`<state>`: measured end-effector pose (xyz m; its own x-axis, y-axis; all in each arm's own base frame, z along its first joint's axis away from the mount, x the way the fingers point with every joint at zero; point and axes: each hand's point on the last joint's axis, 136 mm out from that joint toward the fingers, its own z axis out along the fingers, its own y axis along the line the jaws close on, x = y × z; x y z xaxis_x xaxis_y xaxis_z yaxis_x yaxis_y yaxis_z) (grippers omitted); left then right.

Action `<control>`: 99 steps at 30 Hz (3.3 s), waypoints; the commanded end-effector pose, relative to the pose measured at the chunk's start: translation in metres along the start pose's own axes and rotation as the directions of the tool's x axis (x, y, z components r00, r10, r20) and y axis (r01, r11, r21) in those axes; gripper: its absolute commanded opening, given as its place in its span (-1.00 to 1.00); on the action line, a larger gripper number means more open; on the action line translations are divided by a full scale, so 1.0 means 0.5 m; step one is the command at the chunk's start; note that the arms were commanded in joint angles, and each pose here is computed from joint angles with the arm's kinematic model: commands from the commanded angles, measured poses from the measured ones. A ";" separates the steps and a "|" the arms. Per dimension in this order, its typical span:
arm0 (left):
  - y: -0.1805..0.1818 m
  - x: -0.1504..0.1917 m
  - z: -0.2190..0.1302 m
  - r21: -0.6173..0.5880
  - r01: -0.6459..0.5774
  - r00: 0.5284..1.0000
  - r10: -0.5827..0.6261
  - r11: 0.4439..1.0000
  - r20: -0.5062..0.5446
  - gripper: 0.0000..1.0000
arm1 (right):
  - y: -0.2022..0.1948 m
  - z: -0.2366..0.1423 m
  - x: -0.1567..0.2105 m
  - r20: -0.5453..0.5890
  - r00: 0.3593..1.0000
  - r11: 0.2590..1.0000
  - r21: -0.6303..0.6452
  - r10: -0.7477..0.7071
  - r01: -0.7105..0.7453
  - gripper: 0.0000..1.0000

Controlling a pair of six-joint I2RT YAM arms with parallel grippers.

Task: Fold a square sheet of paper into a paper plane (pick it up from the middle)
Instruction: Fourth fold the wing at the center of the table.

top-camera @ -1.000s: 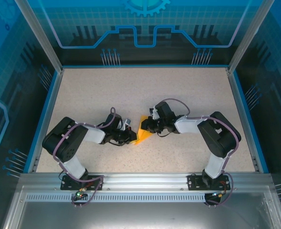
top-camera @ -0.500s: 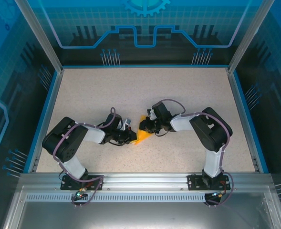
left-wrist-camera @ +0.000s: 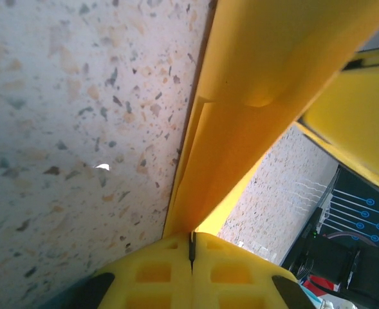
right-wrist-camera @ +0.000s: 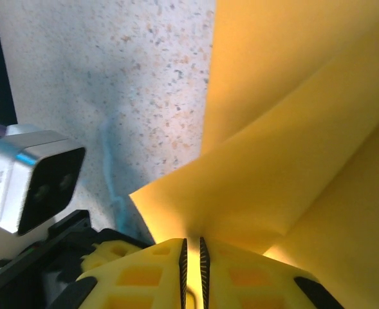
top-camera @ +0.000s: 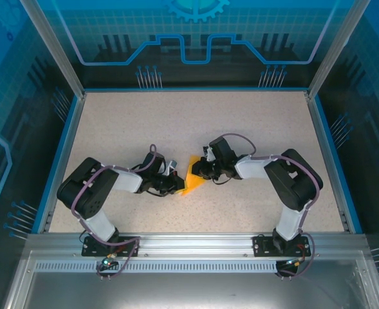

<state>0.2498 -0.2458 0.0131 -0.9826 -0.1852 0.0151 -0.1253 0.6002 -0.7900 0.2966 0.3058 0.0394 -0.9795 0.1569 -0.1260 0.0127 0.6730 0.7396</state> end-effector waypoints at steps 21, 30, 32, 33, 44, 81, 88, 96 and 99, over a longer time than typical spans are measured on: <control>0.069 0.022 0.004 -0.125 0.075 0.996 -0.081 0.989 -0.047 -0.97 | -0.020 0.056 0.008 -0.043 0.999 0.999 0.050 0.016 -0.014 -0.67; 0.066 0.024 0.001 -0.124 0.056 0.996 -0.063 0.991 -0.056 -0.87 | -0.092 0.053 0.025 -0.046 0.996 0.980 0.188 0.079 -0.069 -0.71; 0.054 0.022 -0.004 -0.111 0.040 0.998 -0.046 0.993 -0.051 -0.77 | -0.095 0.056 0.032 -0.055 0.995 0.982 0.177 0.080 -0.069 -0.71; 0.048 0.021 -0.008 -0.105 0.031 0.998 -0.036 0.994 -0.047 -0.72 | -0.097 0.056 0.033 -0.057 0.995 0.982 0.178 0.079 -0.068 -0.71; 0.004 0.030 -0.042 -0.055 -0.037 0.999 0.035 0.998 -0.033 -0.57 | -0.097 0.063 0.045 -0.084 0.994 0.986 0.159 0.068 -0.054 -0.72; 0.076 0.065 -0.034 -0.358 -0.064 0.994 0.027 0.931 -0.108 -0.78 | -0.130 0.055 0.064 -0.095 0.992 0.974 0.219 0.078 -0.055 -0.73; -0.028 0.042 -0.081 -0.251 -0.147 0.989 0.144 0.957 -0.028 -0.65 | -0.136 0.057 0.066 -0.094 0.992 0.973 0.222 0.085 -0.062 -0.74; -0.114 0.021 -0.051 -0.070 -0.177 0.984 0.174 0.982 -0.044 -0.66 | -0.138 0.060 0.068 -0.097 0.991 0.974 0.219 0.089 -0.066 -0.74; -0.099 0.016 -0.028 -0.075 -0.159 0.986 0.154 0.985 -0.063 -0.67 | -0.139 0.061 0.068 -0.097 0.991 0.973 0.219 0.090 -0.067 -0.74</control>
<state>0.2433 -0.2533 0.0592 -0.9942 -0.0557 -0.0921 0.0246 0.7151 -0.6986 0.2929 0.3188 0.0127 -0.9886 0.1242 -0.0848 0.0263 0.6979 0.7157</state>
